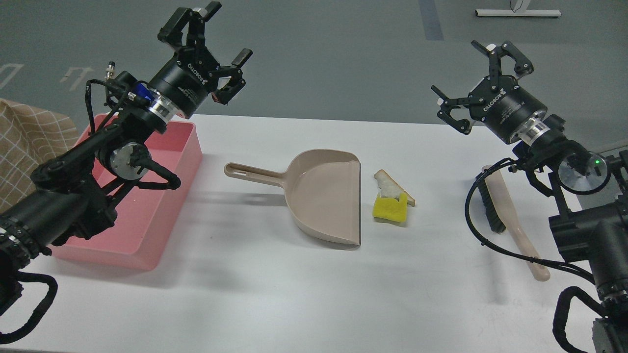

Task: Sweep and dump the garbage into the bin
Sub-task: 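Move the left gripper down to the beige dustpan handle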

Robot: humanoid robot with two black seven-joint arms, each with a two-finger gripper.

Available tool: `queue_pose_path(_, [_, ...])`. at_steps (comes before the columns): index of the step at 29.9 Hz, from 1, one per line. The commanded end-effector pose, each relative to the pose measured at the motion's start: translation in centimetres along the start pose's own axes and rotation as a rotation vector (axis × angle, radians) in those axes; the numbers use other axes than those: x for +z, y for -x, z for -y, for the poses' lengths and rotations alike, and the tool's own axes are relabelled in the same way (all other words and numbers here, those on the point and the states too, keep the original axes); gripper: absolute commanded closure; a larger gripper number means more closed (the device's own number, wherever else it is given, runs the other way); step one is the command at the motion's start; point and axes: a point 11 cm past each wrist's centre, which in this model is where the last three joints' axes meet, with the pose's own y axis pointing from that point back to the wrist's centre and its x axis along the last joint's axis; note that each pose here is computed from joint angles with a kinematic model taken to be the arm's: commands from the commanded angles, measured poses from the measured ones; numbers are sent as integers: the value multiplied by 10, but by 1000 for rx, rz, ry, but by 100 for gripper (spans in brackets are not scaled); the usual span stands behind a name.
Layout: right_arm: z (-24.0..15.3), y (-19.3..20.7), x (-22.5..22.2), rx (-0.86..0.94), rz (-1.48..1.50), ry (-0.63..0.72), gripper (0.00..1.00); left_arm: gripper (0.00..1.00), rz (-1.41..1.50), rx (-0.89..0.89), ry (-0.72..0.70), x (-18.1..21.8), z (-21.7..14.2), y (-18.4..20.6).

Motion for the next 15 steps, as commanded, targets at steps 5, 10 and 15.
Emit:
queue_pose_path(5, [0, -1, 0, 2, 0, 1, 0, 2, 114, 66, -19, -6, -11, 22])
queue_pose_path(10, [0, -1, 1, 3, 0, 3, 0, 2, 197, 120, -24, -11, -24, 40])
queue_pose_path(15, [-1, -1, 1, 4, -1, 3, 0, 2, 262, 205, -20, -14, -37, 51])
